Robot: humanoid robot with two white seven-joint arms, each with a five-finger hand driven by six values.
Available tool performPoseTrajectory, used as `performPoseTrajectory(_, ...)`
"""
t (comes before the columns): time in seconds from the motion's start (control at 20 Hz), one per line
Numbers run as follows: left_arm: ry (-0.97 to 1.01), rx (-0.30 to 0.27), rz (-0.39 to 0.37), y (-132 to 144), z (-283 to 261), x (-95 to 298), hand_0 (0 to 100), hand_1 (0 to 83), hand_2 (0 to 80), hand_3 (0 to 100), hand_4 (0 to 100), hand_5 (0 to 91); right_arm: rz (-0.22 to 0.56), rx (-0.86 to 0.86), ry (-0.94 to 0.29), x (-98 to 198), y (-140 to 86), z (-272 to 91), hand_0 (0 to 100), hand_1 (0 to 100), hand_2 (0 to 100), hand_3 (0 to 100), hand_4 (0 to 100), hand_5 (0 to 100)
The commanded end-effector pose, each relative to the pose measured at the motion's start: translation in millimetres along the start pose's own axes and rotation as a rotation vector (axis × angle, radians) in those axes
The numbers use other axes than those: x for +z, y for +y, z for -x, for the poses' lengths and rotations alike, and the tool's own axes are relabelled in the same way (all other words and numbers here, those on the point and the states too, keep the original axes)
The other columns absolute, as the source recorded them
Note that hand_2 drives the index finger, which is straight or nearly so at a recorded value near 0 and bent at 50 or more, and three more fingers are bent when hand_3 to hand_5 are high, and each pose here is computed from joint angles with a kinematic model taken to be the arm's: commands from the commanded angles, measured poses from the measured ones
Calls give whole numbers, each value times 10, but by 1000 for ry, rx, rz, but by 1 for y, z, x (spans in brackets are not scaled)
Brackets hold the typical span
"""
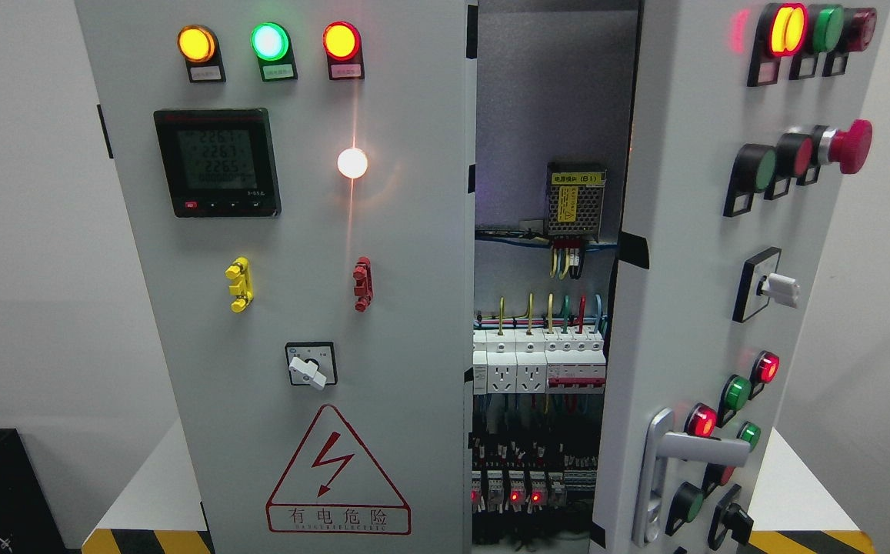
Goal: Open door with both hands
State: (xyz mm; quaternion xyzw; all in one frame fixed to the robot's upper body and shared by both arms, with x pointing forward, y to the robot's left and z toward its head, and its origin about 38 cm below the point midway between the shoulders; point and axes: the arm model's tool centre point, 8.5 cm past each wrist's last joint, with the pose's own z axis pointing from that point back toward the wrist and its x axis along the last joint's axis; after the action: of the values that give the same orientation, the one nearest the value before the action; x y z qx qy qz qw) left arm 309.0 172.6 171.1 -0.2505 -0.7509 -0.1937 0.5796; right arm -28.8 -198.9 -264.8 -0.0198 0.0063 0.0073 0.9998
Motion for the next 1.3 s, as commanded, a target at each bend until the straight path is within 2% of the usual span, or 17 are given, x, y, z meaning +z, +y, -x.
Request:
performPoseTrajectory(0.0, -39, -23, 170, -4, -44, -24, 0, 0, 0, 0, 0, 0, 0, 0, 0, 0, 0, 0, 191, 0, 0, 0, 0, 0)
performPoseTrajectory(0.2, -82, -57, 205, 4, -70, -43, 0, 0, 0, 0, 0, 0, 0, 0, 0, 0, 0, 0, 191, 0, 0, 0, 0, 0)
performPoseTrajectory(0.45, -123, -35, 244, 5, -98, -65, 0, 0, 0, 0, 0, 0, 0, 0, 0, 0, 0, 0, 191, 0, 0, 0, 0, 0)
performPoseTrajectory(0.6, -125, -49, 256, 13, -113, -70, 0, 0, 0, 0, 0, 0, 0, 0, 0, 0, 0, 0, 191, 0, 0, 0, 0, 0)
performPoseTrajectory(0.8, -149, -1, 265, 22, -144, -84, 0, 0, 0, 0, 0, 0, 0, 0, 0, 0, 0, 0, 192, 0, 0, 0, 0, 0)
performPoseTrajectory(0.95, -163, 6, 288, 21, -161, -93, 0, 0, 0, 0, 0, 0, 0, 0, 0, 0, 0, 0, 192, 0, 0, 0, 0, 0)
performPoseTrajectory(1.15, -132, 93, 318, 19, -182, -105, 0, 0, 0, 0, 0, 0, 0, 0, 0, 0, 0, 0, 192, 0, 0, 0, 0, 0)
performPoseTrajectory(1.25, -130, 110, 337, 15, -190, -110, 0, 0, 0, 0, 0, 0, 0, 0, 1, 0, 0, 0, 191, 0, 0, 0, 0, 0)
